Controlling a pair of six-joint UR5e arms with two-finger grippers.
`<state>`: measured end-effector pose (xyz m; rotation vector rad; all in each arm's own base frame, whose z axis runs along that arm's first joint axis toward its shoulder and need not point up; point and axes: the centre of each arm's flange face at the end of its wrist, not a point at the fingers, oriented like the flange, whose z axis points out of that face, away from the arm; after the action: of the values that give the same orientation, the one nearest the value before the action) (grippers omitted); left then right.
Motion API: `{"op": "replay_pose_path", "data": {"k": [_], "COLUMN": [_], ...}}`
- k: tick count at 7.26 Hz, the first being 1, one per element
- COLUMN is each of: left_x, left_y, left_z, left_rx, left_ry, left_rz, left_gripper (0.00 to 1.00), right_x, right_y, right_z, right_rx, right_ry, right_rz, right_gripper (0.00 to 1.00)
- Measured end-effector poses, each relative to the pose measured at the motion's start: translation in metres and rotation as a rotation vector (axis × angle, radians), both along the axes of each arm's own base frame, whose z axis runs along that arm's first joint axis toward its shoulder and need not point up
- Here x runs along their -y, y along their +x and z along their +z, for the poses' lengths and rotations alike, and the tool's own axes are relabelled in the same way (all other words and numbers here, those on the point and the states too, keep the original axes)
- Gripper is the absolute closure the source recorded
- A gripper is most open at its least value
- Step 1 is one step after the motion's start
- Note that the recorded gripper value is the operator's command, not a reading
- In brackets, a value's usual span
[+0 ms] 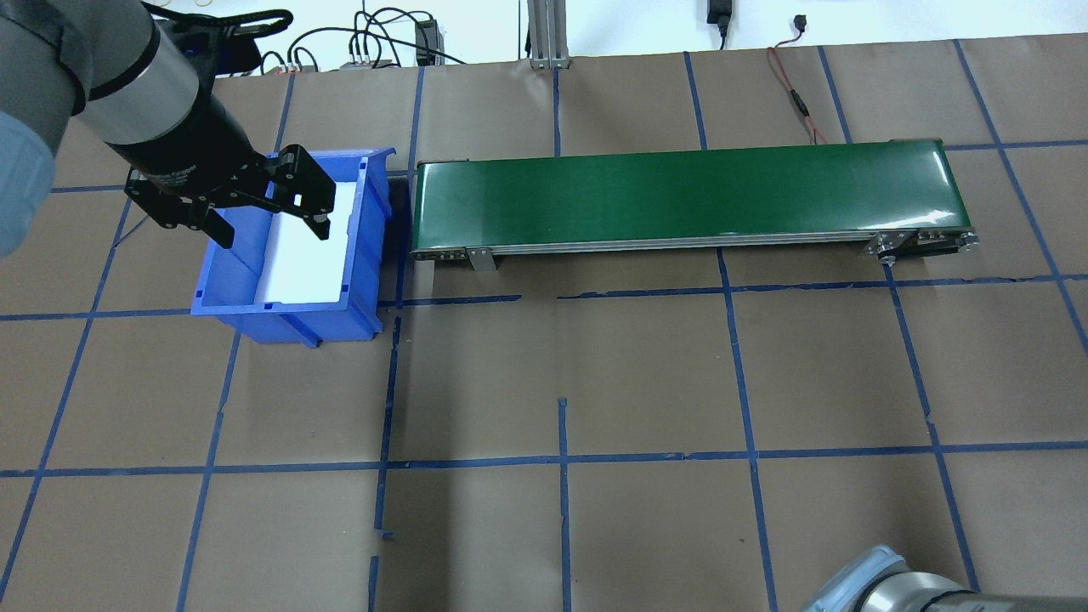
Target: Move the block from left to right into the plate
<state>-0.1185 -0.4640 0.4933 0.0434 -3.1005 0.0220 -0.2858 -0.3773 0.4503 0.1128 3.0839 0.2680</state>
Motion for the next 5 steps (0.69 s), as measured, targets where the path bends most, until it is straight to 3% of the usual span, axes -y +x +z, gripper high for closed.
{"op": "replay_pose_path", "data": {"k": [1,2,5], "left_x": [0.001,0.002,0.001], "left_y": [0.0,0.001,0.0], "left_z": [-0.001,-0.003,-0.011], "left_rx": [0.0,0.0,-0.001], "left_ry": [0.004,0.007,0.018], "left_rz": [0.001,0.003,0.002], "left_gripper": [0.0,0.0,0.0], "right_x": [0.01,0.026,0.064], "right_y": [0.052,0.103,0.255], "right_z": [0.027,0.05,0.101], "right_rx": [-0.022,-0.058,-0.173], "right_ry": [0.013,0.002,-0.097], "right_rz": [-0.042,-0.049,-0.008], "right_gripper": [0.0,0.0,0.0]}}
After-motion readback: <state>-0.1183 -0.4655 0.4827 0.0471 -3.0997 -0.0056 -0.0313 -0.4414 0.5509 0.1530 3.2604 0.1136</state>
